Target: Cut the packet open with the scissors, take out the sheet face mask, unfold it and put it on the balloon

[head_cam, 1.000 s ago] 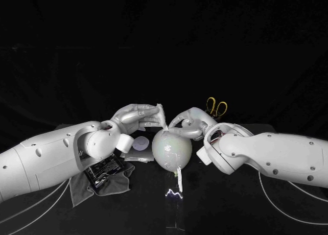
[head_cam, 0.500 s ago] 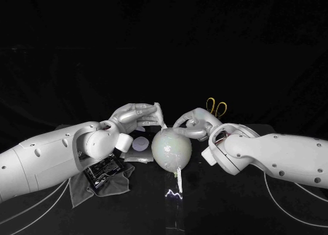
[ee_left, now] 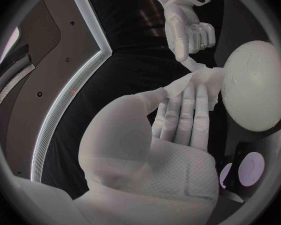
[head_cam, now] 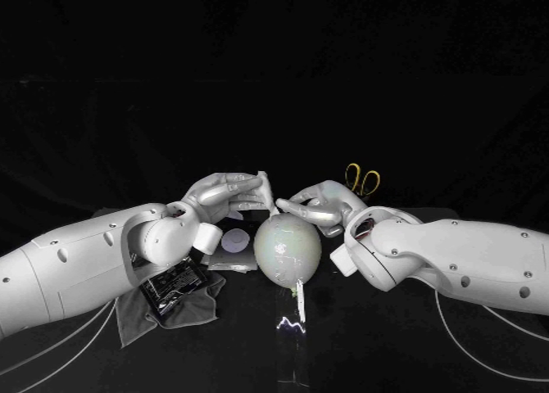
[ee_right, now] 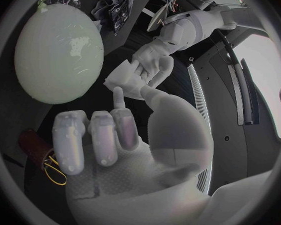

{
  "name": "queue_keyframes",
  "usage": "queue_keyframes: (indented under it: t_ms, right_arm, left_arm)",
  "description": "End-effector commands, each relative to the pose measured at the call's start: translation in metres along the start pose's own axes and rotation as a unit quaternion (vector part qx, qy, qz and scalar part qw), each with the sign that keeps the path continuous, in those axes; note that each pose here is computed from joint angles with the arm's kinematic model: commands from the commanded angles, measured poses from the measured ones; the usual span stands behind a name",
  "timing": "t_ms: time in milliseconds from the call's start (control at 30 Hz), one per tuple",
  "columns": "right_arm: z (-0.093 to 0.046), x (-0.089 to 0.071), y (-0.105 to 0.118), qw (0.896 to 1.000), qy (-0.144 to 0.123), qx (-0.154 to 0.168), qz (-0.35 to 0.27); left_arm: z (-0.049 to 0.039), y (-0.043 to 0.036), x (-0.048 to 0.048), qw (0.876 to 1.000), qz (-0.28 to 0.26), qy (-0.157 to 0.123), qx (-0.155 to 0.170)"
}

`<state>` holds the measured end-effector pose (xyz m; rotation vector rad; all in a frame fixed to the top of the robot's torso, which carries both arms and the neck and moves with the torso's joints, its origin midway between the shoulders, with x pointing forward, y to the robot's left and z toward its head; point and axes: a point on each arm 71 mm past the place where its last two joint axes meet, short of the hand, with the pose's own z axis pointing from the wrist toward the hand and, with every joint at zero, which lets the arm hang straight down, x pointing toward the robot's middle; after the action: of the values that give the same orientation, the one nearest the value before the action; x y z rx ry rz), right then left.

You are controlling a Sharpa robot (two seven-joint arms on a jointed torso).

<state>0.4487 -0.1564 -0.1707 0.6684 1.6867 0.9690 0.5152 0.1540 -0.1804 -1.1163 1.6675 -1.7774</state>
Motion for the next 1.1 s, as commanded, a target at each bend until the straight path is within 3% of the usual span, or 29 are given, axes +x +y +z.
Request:
queue_keyframes:
  t_ms: [33, 267, 533, 1100]
  right_arm:
    - [0.0023, 0.0070, -0.0008, 0.999, 0.035, 0.015, 0.037]
    - [0.0063, 0.0127, -0.0015, 0.997, 0.050, 0.034, 0.054]
    - [0.0104, 0.0130, -0.0035, 0.996, 0.047, 0.046, 0.065]
    - [0.0111, 0.0151, -0.0008, 0.995, 0.043, 0.040, 0.075]
  left_arm:
    - [0.0009, -0.0021, 0.0022, 1.000, -0.005, 0.003, 0.010]
    - [0.0010, -0.0020, 0.0035, 1.000, -0.005, 0.006, 0.010]
    - [0.0008, -0.0022, 0.0042, 1.000, -0.006, 0.007, 0.011]
    - [0.0012, -0.0021, 0.0052, 1.000, -0.006, 0.008, 0.011]
